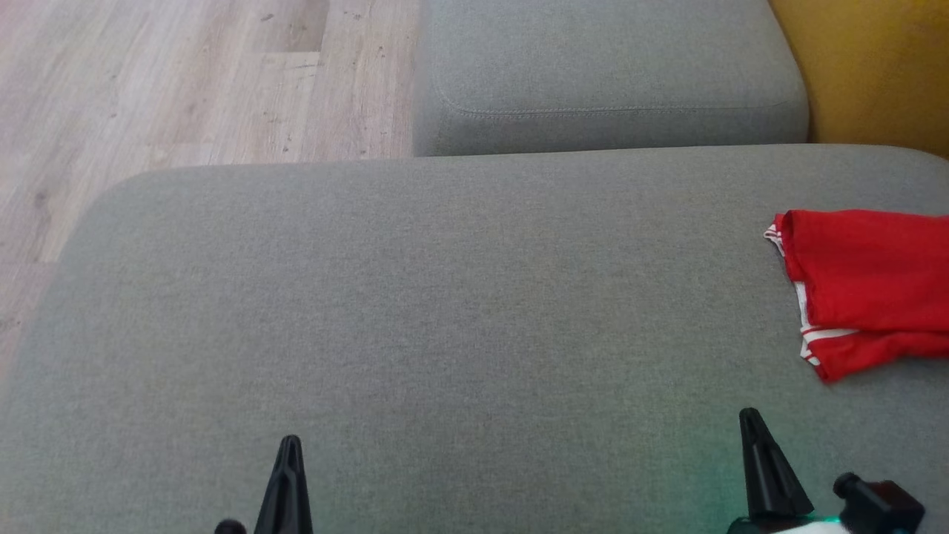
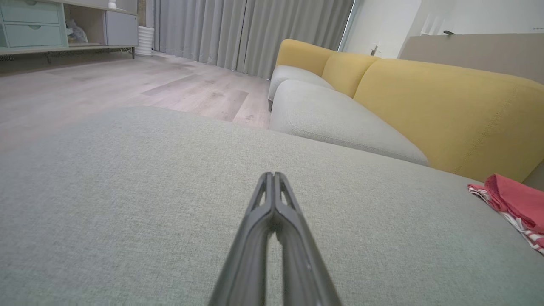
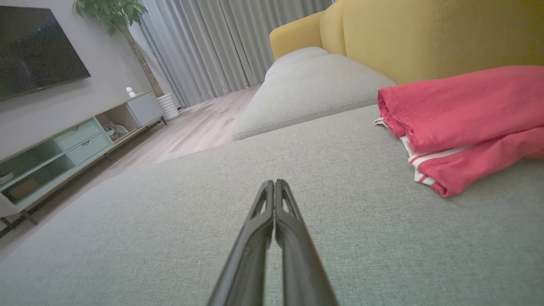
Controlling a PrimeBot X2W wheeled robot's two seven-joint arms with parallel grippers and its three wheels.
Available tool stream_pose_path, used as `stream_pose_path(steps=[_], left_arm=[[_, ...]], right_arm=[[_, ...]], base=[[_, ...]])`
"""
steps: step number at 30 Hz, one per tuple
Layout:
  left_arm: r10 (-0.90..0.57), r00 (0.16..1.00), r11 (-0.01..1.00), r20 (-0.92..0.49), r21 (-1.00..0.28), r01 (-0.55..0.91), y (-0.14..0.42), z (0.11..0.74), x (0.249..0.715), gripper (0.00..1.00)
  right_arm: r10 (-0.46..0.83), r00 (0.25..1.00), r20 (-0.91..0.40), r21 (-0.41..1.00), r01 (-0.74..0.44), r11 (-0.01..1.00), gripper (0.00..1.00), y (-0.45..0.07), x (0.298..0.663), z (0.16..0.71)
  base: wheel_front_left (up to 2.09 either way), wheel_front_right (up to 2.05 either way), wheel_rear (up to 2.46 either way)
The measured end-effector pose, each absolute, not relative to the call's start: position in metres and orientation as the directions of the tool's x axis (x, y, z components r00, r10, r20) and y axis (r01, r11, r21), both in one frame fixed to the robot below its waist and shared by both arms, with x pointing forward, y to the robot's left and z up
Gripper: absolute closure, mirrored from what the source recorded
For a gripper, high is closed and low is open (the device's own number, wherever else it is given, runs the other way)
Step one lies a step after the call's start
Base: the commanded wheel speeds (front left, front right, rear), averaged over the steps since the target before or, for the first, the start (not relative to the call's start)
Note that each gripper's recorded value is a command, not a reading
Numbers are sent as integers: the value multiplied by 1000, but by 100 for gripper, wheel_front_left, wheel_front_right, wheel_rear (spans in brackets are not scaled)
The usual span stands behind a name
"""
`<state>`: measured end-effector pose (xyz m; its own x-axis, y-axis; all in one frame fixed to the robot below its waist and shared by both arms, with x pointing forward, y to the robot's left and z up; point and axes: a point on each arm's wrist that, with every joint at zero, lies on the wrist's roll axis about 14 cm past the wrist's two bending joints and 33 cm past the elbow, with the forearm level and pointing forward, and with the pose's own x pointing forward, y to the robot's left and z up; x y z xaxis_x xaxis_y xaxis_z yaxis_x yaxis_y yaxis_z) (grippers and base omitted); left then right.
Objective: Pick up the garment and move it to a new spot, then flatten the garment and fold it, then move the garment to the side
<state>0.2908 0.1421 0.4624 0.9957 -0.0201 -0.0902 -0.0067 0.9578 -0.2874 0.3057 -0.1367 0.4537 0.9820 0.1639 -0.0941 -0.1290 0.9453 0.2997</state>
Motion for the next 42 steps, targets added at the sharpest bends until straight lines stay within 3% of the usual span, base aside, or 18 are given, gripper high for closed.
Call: stream_pose_path(steps=[42], left_arm=[[-11,984,728,-181,-675,-116,160,452,319,100]], right_arm=[[47,990,-131,688,57,723,100,-166,329,453]], base=[[0,0,0]])
